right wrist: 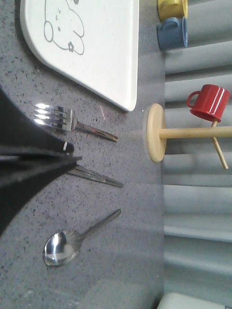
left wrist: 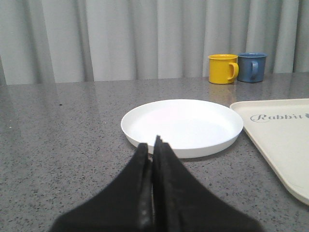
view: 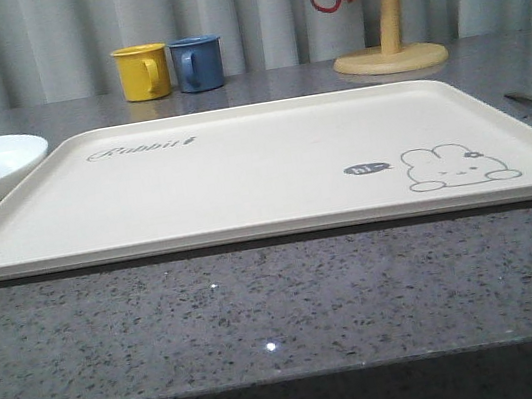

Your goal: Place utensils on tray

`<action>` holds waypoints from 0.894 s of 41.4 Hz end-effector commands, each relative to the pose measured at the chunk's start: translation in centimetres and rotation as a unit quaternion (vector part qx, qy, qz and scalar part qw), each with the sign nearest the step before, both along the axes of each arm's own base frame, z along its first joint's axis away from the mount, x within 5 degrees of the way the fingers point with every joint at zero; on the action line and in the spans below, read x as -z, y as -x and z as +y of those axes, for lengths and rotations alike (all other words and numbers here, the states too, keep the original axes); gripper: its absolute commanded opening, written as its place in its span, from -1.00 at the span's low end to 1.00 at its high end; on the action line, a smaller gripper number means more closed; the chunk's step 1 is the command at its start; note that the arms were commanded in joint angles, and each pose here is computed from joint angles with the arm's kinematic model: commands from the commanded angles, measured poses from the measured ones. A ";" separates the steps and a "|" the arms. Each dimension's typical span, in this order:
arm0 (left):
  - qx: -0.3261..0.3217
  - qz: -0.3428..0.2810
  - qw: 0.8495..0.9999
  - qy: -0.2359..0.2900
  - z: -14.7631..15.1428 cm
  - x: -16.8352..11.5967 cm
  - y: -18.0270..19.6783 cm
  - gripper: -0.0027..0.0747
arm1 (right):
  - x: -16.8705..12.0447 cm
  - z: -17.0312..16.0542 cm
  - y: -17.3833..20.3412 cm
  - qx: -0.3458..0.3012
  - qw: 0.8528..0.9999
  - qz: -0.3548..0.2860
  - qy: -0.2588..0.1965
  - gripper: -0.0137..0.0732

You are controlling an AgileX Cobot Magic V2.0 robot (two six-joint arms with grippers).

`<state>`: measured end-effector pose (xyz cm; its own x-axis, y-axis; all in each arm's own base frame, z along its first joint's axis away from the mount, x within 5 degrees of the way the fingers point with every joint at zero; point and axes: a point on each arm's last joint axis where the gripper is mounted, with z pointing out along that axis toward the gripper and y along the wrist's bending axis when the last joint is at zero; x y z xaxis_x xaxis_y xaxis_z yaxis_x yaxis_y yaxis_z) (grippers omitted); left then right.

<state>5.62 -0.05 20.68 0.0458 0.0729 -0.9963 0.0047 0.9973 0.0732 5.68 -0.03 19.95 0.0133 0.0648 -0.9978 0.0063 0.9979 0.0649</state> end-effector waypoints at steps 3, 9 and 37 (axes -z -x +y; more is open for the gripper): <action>0.004 -0.055 0.998 0.004 0.0 -1.0 0.3 -0.98 | -0.9 -0.1 0.2 0.005 0.999 -0.051 0.006 -0.84; 0.004 -0.055 0.998 0.004 0.0 -1.0 0.3 -0.98 | -0.9 -0.1 0.2 0.005 0.999 -0.051 0.006 -0.84; 0.006 -0.159 0.987 0.018 0.0 -6.7 1.7 -0.98 | -7.5 0.0 1.9 0.003 0.994 -0.105 0.007 -0.84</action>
